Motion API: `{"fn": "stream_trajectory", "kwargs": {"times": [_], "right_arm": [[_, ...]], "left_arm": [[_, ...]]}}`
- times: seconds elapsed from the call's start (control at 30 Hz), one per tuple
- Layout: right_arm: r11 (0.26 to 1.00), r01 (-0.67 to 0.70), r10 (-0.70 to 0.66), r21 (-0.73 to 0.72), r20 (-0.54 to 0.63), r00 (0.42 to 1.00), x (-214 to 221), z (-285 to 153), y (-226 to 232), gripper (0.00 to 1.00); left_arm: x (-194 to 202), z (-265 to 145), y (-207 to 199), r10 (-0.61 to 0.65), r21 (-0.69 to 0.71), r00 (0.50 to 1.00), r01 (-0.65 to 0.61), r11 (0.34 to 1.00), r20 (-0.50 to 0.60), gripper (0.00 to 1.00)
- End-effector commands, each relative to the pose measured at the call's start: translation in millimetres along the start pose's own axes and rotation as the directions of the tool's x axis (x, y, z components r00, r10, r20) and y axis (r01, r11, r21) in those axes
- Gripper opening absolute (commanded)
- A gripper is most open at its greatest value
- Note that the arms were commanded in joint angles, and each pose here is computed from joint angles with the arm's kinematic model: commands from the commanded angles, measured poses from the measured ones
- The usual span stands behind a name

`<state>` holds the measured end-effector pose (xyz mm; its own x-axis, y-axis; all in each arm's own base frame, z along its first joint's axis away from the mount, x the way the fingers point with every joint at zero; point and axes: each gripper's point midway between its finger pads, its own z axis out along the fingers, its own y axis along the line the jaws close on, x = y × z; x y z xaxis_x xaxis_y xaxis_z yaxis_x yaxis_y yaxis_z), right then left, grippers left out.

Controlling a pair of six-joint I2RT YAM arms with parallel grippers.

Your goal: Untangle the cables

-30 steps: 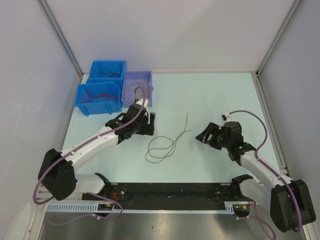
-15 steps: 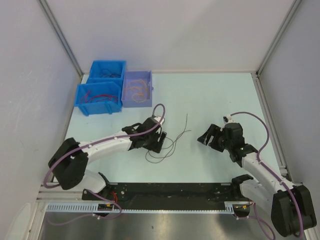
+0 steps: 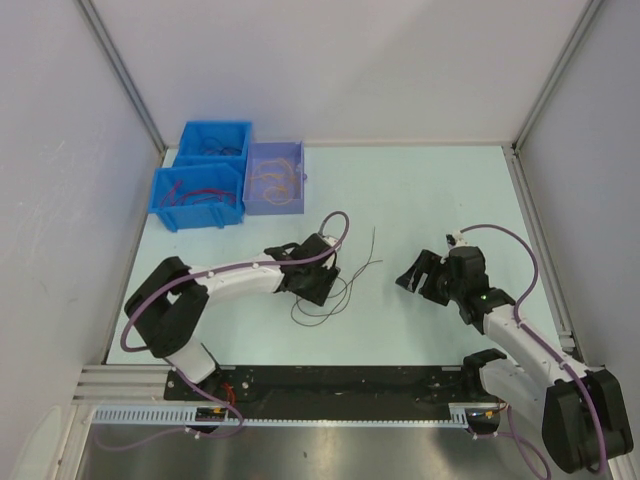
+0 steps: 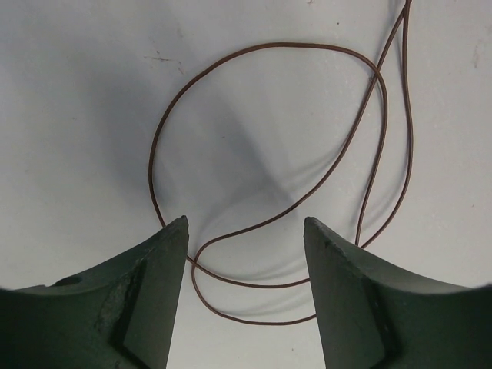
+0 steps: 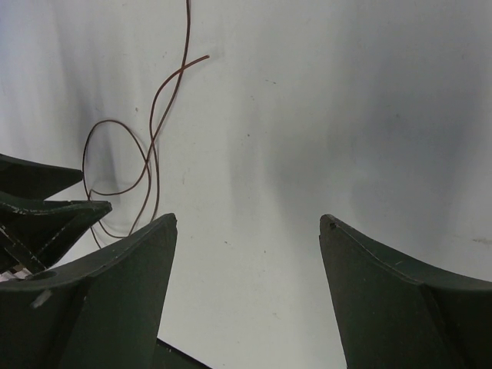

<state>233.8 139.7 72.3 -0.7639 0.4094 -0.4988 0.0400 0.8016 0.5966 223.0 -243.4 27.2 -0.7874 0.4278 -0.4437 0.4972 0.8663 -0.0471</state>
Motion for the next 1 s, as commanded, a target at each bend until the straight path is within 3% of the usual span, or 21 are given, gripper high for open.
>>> {"fn": "stream_trajectory", "kwargs": {"times": [0.0,0.27,0.37,0.47,0.5,0.53,0.7,0.97], "right_arm": [[0.999,0.029,-0.028,-0.015,0.04,0.999,-16,0,11,0.79],[1.0,0.028,-0.028,-0.012,0.033,0.999,-15,2,9,0.79],[0.999,0.029,-0.029,-0.012,0.031,0.999,-14,3,9,0.79],[0.999,0.029,-0.029,-0.018,0.034,0.999,-15,2,11,0.79],[0.999,0.03,-0.03,-0.021,0.035,0.999,-15,2,11,0.79],[0.999,0.029,-0.028,-0.022,0.036,0.999,-16,2,12,0.79],[0.998,0.036,-0.033,-0.049,0.055,0.998,-20,-2,18,0.79],[0.991,0.04,-0.028,-0.131,0.097,0.995,-32,-11,40,0.79]], "left_arm": [[-14,1,-7,0.029,0.011,0.999,-0.029,1.0,0.025,0.65],[-10,7,-2,0.026,-0.016,1.0,-0.026,1.0,0.014,0.54],[-10,9,-2,0.029,-0.02,0.999,-0.029,0.999,0.015,0.41],[-18,5,-3,0.022,-0.018,0.999,-0.022,1.0,0.038,0.18],[-20,2,-4,0.022,-0.015,0.998,-0.021,1.0,0.05,0.03],[-28,-4,-5,0.014,-0.01,0.997,-0.013,1.0,0.082,0.0],[-63,-42,-10,0.007,0.022,0.976,-0.013,1.0,0.216,0.0],[-149,-144,-26,-0.004,0.082,0.879,-0.04,0.996,0.476,0.0]]}}
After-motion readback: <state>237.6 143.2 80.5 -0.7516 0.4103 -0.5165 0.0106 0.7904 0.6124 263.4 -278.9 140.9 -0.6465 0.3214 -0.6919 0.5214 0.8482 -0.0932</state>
